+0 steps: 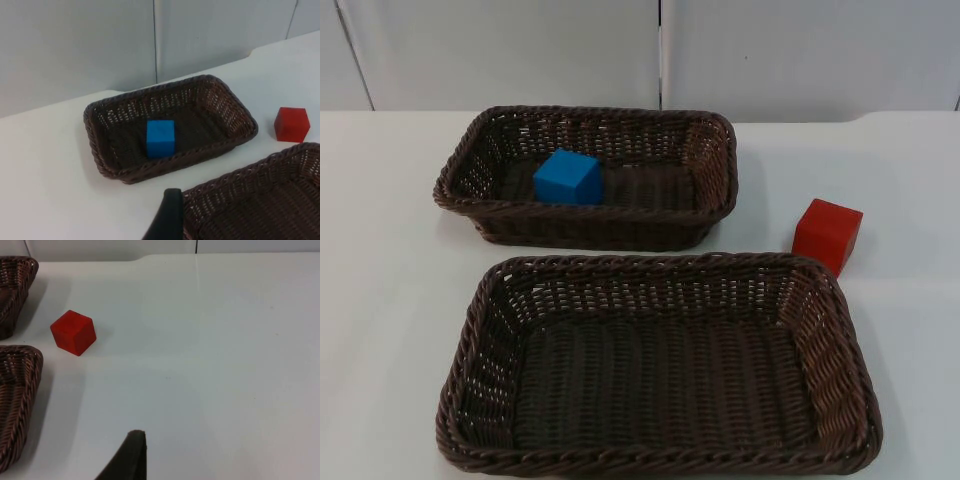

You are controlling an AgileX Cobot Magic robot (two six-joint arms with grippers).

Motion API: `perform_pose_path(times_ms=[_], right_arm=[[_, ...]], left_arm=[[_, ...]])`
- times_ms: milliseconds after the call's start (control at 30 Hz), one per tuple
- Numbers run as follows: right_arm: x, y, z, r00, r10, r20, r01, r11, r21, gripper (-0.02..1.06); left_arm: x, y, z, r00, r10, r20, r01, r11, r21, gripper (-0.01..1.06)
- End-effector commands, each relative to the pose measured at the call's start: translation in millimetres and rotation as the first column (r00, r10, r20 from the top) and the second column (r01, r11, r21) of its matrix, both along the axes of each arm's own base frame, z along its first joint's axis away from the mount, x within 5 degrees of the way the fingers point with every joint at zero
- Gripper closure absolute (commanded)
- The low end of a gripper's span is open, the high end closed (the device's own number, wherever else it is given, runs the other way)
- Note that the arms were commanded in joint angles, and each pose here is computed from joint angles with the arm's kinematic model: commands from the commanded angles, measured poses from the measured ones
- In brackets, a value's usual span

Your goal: Pick up one cube with the left hand and place it into the upper basket. Pick up one cube with the right hand and place it into the lower basket.

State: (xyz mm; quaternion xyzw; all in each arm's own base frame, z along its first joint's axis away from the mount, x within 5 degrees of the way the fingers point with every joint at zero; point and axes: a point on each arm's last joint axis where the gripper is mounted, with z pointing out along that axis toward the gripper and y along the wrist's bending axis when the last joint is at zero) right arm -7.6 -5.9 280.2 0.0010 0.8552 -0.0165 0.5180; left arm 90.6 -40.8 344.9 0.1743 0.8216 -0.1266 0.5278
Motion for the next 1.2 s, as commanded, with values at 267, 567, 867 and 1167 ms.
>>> perform_pose_path(times_ms=[267, 567, 867, 1167], right_arm=[[0.0, -0.3, 0.2, 1.000, -0.004, 0.007, 0.004, 1.000, -0.007, -0.01], [0.2, -0.3, 0.6, 1.000, -0.003, 0.011, 0.003, 1.000, -0.009, -0.01], [0.0, -0.3, 1.9, 1.000, -0.003, 0.019, 0.003, 1.000, -0.009, 0.00], [-3.7, 0.6, 40.3, 0.997, 0.005, 0.083, -0.005, 1.000, 0.003, 0.00]], left_arm=[[-9.3, 2.4, -14.3, 1.000, -0.005, -0.012, 0.005, 1.000, -0.003, 0.27], [-9.0, 2.4, -14.7, 1.000, -0.004, -0.015, 0.004, 1.000, 0.001, 0.27], [-8.7, 2.8, -14.6, 1.000, -0.003, -0.009, 0.003, 1.000, 0.010, 0.27], [-8.5, 3.5, -14.8, 1.000, 0.000, -0.006, 0.000, 1.000, 0.022, 0.27]])
